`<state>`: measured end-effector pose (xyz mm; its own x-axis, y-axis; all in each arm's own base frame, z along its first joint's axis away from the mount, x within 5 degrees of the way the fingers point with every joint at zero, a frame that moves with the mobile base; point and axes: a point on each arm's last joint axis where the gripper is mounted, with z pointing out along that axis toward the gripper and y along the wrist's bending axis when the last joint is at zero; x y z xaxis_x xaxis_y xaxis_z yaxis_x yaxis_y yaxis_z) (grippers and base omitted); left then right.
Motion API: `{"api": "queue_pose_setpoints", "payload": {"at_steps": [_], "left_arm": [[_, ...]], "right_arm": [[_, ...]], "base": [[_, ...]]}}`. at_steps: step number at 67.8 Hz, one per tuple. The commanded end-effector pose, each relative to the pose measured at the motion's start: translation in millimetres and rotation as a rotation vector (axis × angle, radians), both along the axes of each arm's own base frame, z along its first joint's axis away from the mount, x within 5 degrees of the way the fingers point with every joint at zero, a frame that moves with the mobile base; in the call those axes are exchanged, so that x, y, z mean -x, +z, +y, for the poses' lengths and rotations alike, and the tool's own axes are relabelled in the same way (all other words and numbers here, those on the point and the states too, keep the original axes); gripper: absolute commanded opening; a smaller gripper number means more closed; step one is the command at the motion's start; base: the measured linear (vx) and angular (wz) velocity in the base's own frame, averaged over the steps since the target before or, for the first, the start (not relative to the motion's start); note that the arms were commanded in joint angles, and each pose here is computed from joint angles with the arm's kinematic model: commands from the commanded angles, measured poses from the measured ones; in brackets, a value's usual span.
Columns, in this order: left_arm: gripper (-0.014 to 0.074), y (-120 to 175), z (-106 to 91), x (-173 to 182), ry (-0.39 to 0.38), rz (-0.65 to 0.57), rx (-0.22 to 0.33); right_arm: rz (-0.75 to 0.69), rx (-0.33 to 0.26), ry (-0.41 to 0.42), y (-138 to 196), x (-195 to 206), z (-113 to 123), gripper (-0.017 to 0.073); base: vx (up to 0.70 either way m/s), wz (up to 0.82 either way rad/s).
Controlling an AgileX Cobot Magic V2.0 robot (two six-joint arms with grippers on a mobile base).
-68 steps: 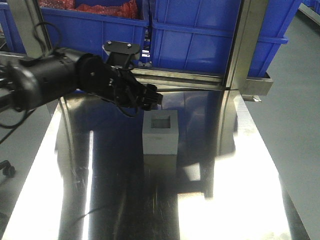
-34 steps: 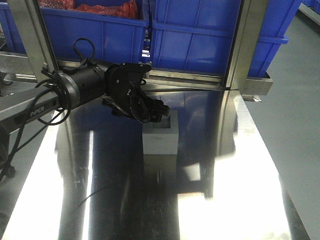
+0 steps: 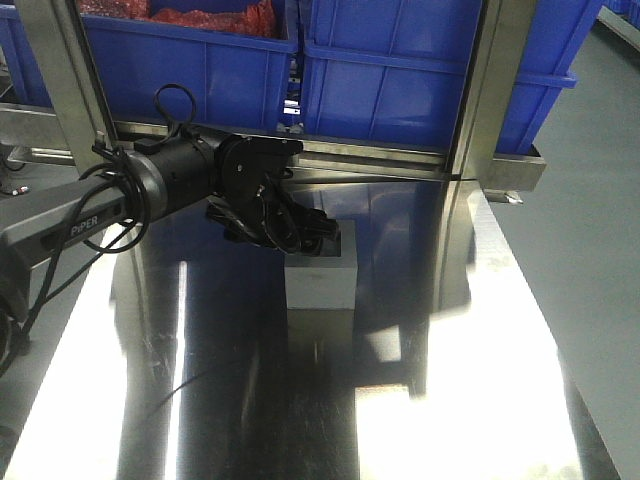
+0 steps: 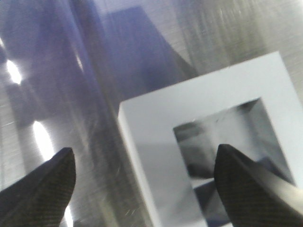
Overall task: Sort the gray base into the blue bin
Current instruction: 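Close the left gripper on the gray block's rim, then lift the gray block with the left gripper and pull it toward the robot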
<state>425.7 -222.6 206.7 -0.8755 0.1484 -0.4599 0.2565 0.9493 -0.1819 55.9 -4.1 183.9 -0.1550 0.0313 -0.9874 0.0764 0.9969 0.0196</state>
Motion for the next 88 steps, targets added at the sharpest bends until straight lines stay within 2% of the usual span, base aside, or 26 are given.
{"api": "queue_pose_setpoints", "payload": {"at_steps": [1, 8, 14, 34, 47, 56, 63, 79, 88], "left_arm": [[0.0586, 24.0, -0.5, 3.2, -0.002, -0.033, 0.020], [0.0566, 23.6, -0.2, 3.8, -0.003, -0.026, 0.017], [0.0512, 23.3, 0.0, 4.4, -0.003, -0.019, 0.013], [0.0148, 22.6, 0.5, 5.5, -0.005, -0.005, 0.006], [-0.0009, 22.6, 0.4, 5.4, -0.005, -0.006, 0.007], [-0.0008, 28.0, 0.6, 4.8, -0.005, -0.034, 0.015], [-0.0006, 44.2, 0.8, 4.5, -0.001, -0.104, 0.049], [0.0006, 115.5, 7.8, 18.1, 0.001, -0.332, 0.145], [0.0006, 152.9, 10.5, 33.6, -0.028, -0.459, 0.142]], "right_arm": [[-0.053, 0.024, -0.004, 5.1, -2.0, -0.6, -0.0005], [-0.053, 0.024, -0.004, 5.1, -2.0, -0.6, -0.0005], [-0.053, 0.024, -0.004, 5.1, -2.0, -0.6, -0.0005], [-0.053, 0.024, -0.004, 5.1, -2.0, -0.6, -0.0005], [-0.053, 0.024, -0.004, 5.1, -2.0, -0.6, -0.0005], [-0.053, 0.024, -0.004, 5.1, -2.0, -0.6, -0.0005], [-0.053, 0.024, -0.004, 5.1, -2.0, -0.6, -0.0005], [-0.053, 0.024, -0.004, 5.1, -2.0, -0.6, -0.0005], [-0.053, 0.024, -0.004, 5.1, -2.0, -0.6, -0.0005]], "base": [[0.00, 0.00], [0.00, 0.00], [0.00, 0.00], [0.00, 0.00], [0.00, 0.00], [0.00, 0.00], [0.00, 0.00], [0.00, 0.00], [0.00, 0.00]]}}
